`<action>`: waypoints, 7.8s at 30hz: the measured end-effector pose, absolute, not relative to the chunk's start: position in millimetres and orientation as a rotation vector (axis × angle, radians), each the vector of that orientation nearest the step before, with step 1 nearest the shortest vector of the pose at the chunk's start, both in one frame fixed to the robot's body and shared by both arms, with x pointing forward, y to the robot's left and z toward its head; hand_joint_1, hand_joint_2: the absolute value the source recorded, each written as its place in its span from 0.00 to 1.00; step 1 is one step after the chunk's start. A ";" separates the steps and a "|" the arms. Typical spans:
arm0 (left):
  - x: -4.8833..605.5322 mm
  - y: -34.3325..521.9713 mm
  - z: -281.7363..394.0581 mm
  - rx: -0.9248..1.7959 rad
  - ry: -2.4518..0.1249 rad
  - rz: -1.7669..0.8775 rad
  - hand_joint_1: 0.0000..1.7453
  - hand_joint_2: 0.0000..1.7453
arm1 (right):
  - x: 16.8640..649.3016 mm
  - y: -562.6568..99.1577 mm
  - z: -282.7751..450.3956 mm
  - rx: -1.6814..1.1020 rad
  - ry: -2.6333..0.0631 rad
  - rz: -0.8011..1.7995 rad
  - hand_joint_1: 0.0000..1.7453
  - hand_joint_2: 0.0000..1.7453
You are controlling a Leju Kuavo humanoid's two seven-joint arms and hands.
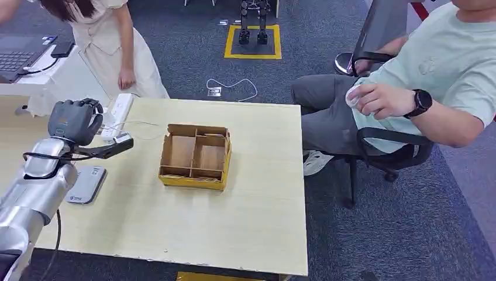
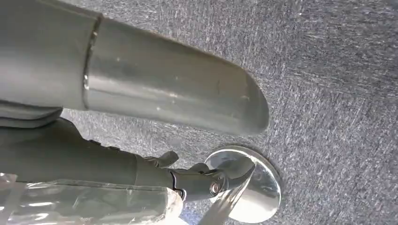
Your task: Pass the card to the sensor for recognition and then transmit it.
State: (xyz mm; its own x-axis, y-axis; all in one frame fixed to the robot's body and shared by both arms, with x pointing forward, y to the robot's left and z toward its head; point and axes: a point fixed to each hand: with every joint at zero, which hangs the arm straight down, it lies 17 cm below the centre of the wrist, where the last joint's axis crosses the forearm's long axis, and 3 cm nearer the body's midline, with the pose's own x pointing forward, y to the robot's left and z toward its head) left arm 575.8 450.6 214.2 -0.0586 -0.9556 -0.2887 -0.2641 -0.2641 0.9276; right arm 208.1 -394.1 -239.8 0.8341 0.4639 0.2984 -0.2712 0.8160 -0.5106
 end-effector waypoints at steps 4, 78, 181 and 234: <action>574.8 454.3 209.2 1.573 -1.311 -1.357 1.00 1.00 | 208.1 -394.1 -239.8 -0.471 -0.429 0.402 0.00 0.00; 494.0 553.7 92.8 1.463 -1.015 -1.385 1.00 1.00 | 205.8 -396.2 -239.7 -0.484 -0.430 0.390 0.00 0.00; 473.2 437.8 65.3 1.309 -1.392 -1.304 1.00 1.00 | 212.5 -397.1 -237.3 -0.510 -0.419 0.441 0.00 0.00; 593.9 447.0 281.9 1.742 -1.466 -1.035 0.00 1.00 | 238.5 -370.6 -232.2 -0.488 -0.437 0.528 0.00 0.00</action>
